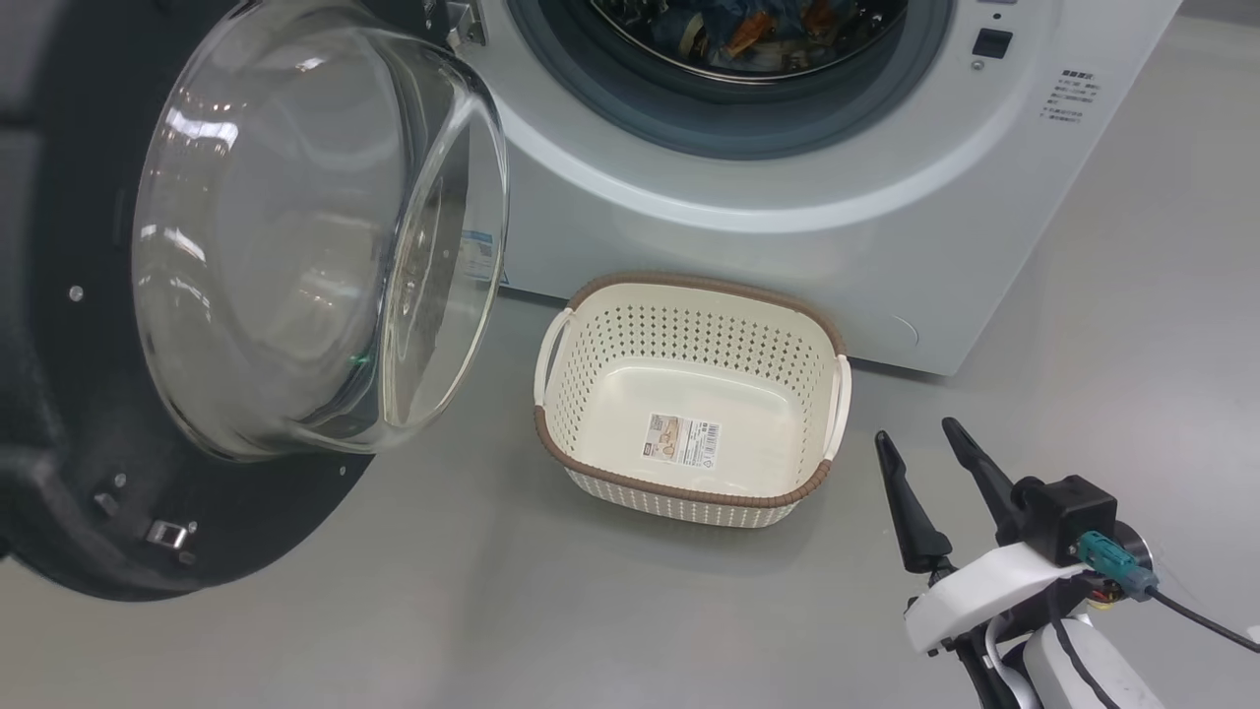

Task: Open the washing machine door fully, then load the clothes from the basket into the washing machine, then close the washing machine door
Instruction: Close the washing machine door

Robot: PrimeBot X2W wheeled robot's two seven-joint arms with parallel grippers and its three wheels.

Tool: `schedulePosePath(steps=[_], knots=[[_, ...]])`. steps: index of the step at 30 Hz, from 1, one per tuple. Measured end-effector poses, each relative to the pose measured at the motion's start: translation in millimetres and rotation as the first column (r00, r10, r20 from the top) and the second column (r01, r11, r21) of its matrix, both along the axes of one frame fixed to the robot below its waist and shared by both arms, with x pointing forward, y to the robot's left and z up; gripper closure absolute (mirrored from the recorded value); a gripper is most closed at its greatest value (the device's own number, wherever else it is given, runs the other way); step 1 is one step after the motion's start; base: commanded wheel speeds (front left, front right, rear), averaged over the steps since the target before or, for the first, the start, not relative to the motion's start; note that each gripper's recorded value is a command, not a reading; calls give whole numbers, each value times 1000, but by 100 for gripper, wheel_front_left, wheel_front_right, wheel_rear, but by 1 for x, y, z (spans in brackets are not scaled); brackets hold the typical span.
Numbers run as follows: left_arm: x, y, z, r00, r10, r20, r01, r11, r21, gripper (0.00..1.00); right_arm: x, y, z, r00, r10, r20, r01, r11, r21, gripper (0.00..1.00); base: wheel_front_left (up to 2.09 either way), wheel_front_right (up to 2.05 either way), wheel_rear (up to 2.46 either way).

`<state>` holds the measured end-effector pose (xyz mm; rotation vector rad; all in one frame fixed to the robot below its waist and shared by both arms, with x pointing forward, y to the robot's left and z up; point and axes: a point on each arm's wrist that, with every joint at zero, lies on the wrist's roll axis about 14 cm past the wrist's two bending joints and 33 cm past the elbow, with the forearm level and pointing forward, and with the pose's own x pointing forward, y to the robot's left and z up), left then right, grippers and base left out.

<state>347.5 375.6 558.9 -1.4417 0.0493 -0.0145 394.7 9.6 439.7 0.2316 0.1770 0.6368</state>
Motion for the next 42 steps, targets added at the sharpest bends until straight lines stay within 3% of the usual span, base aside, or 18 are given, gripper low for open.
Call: schedulePosePath(steps=[13, 29, 42], knots=[[16, -76, 20, 967, -217, 134, 220, 975, -8, 100, 2, -24, 10, 996, -93, 15, 93, 996, 17, 0, 0, 0, 0], [30, -178, 51, 861, -417, 292, 437, 899, -5, 100, -9, -50, 15, 984, -174, 21, 174, 985, 16, 0, 0, 0, 0], [48, -222, 54, 837, -459, 297, 475, 880, 19, 100, -21, -85, 21, 960, -277, 35, 277, 961, 9, 0, 0, 0, 0]])
